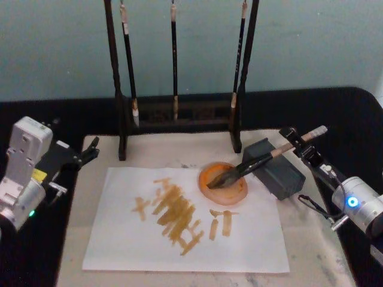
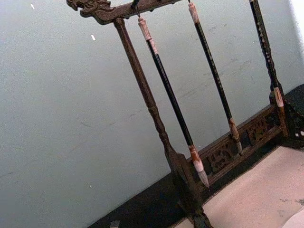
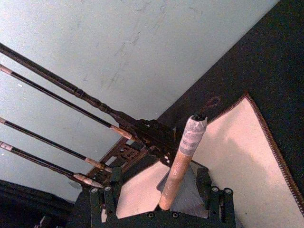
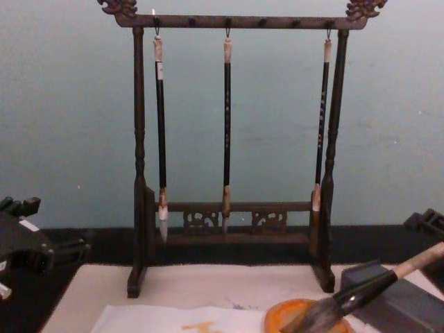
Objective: Pick up the brush from the inkstone, write on the paper, then place the brush back to its original position.
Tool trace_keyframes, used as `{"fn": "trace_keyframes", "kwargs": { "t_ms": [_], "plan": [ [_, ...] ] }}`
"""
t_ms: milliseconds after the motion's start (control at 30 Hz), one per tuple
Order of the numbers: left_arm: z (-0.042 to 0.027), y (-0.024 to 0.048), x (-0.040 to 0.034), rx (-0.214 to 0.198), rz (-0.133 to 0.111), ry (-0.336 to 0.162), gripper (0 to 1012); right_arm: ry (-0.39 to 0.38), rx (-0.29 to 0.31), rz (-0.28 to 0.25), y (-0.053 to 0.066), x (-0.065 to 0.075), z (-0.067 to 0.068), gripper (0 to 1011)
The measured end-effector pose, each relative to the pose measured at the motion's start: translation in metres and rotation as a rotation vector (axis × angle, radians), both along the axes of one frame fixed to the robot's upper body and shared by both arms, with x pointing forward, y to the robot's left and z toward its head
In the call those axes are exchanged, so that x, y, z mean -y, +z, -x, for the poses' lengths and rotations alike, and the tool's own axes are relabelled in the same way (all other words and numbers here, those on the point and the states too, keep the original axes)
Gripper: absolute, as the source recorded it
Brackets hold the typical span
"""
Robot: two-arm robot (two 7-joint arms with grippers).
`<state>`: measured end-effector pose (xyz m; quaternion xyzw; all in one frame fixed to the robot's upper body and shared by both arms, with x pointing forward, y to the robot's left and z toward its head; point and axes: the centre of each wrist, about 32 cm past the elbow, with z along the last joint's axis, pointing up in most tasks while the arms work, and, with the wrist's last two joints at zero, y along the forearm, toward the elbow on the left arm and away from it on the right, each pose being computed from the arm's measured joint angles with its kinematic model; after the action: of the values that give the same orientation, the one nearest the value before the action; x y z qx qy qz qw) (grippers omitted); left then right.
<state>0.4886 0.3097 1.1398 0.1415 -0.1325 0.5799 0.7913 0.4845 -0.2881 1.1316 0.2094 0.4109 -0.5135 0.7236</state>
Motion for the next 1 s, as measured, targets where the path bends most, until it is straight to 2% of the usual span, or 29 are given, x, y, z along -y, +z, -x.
{"fn": "trace_keyframes", "kwargs": {
  "t_ms": [533,1000],
  "plan": [
    [0.0000,0.0000,0.0000,0.000,0.000,0.000,1010,-0.012,0.000,-0.005,-0.003,0.001,-0.011,1000],
    [0.0000,0.0000,0.0000,0.000,0.000,0.000,1010,0.012,0.009,0.009,-0.005,0.002,-0.019,1000]
  ]
}}
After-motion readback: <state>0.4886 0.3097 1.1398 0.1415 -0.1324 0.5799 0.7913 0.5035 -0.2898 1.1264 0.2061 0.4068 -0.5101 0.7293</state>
